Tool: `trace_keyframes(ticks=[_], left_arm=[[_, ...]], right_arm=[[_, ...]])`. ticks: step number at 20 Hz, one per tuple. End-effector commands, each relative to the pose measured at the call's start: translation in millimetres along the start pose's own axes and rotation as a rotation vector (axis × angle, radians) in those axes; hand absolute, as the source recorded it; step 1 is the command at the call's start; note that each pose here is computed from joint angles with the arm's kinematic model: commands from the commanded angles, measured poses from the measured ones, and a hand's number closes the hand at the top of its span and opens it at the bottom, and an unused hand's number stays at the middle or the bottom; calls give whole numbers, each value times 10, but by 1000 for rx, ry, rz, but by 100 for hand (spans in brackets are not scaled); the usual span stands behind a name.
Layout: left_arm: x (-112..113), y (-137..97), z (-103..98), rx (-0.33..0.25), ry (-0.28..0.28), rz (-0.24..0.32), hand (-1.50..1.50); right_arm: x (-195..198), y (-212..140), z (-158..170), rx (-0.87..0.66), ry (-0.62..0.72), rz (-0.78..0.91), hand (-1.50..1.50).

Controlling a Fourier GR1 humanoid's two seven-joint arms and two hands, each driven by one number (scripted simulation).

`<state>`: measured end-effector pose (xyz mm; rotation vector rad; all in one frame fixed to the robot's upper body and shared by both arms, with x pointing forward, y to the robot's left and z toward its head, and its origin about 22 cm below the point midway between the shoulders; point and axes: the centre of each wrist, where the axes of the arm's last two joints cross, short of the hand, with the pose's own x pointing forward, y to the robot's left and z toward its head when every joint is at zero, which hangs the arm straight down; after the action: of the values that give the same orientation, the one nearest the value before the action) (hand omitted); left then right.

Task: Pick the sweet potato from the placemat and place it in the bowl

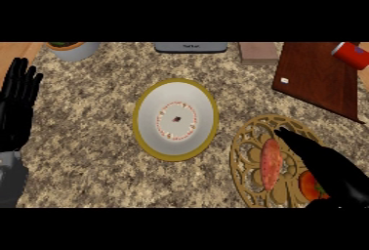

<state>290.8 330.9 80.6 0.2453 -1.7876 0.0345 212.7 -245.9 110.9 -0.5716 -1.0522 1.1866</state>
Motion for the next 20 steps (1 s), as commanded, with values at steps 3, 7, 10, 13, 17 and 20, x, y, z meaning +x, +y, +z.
trace_keyframes(ticks=[3, 7, 10, 13, 17, 20], left_arm=[[9, -95, -158, -1, 13, 8, 0], [24, 71, 105, -3, 5, 5, 0], [67, -171, 149, 1, -3, 8, 0], [205, 68, -7, -21, 6, 4, 0], [50, -155, 53, -2, 7, 10, 0], [2, -103, 2, 8, -11, -8, 0]], right_arm=[[-123, 212, -75, -16, -67, -6, -150], [-45, 236, -142, 5, -80, 5, -150], [-77, 287, -199, 1, -40, 18, -150], [-4, 373, -277, 22, -28, 26, -150], [-120, 468, -449, 34, -37, 24, -150], [-159, 389, -572, 48, -26, 18, -150]])
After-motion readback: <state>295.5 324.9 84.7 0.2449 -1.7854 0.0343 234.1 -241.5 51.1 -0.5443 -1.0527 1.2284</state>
